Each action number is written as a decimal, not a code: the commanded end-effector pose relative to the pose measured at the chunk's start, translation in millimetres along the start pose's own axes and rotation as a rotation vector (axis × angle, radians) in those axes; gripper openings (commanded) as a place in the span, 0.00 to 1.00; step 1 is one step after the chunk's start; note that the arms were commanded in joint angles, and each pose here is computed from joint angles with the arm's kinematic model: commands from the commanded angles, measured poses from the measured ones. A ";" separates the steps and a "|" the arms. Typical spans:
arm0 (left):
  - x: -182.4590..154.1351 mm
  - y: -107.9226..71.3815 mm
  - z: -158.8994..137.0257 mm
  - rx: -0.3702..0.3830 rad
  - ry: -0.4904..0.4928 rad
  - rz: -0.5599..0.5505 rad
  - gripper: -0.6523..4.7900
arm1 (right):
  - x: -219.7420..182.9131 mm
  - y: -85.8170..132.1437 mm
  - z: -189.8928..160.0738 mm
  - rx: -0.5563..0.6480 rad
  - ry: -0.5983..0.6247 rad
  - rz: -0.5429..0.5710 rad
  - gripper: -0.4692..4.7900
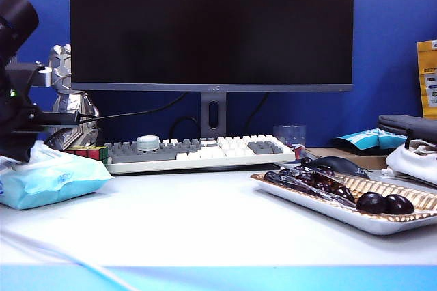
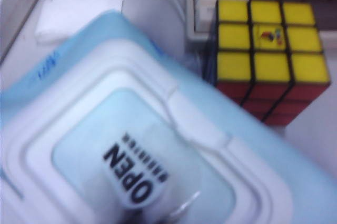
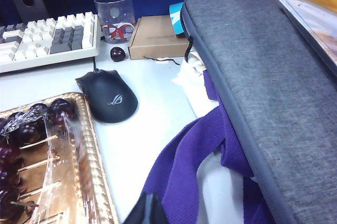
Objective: Pull out a wet wipe from the sky blue wet wipes packet and place it on the table.
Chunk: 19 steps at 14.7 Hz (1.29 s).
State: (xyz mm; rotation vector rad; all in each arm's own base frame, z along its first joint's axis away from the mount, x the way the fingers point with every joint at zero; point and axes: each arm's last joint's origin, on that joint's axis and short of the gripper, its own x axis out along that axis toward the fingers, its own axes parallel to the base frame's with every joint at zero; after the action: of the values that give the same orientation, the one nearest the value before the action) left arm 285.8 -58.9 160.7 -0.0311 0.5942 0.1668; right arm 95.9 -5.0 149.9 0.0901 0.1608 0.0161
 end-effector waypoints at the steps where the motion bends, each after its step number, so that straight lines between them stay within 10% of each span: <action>1: -6.9 -4.0 15.8 -0.035 -0.100 -0.107 0.11 | 0.2 -0.1 0.2 0.003 -0.007 0.001 0.09; 10: -126.3 0.1 119.9 0.005 -0.376 -0.384 0.11 | 0.2 -0.1 0.1 0.003 -0.007 0.000 0.09; 15: -138.8 -15.2 124.6 0.013 -0.274 -0.861 0.11 | 0.2 -0.1 0.1 0.003 -0.007 0.000 0.09; 19: -116.6 -36.3 111.0 0.057 -0.129 -1.009 0.11 | 0.2 -0.1 0.1 0.003 -0.007 0.000 0.09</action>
State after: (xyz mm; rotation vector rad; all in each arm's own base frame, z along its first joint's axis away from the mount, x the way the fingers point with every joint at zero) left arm 257.4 -96.2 320.0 -0.2550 0.3778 -0.7736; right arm 95.9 -5.0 149.9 0.0901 0.1608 0.0161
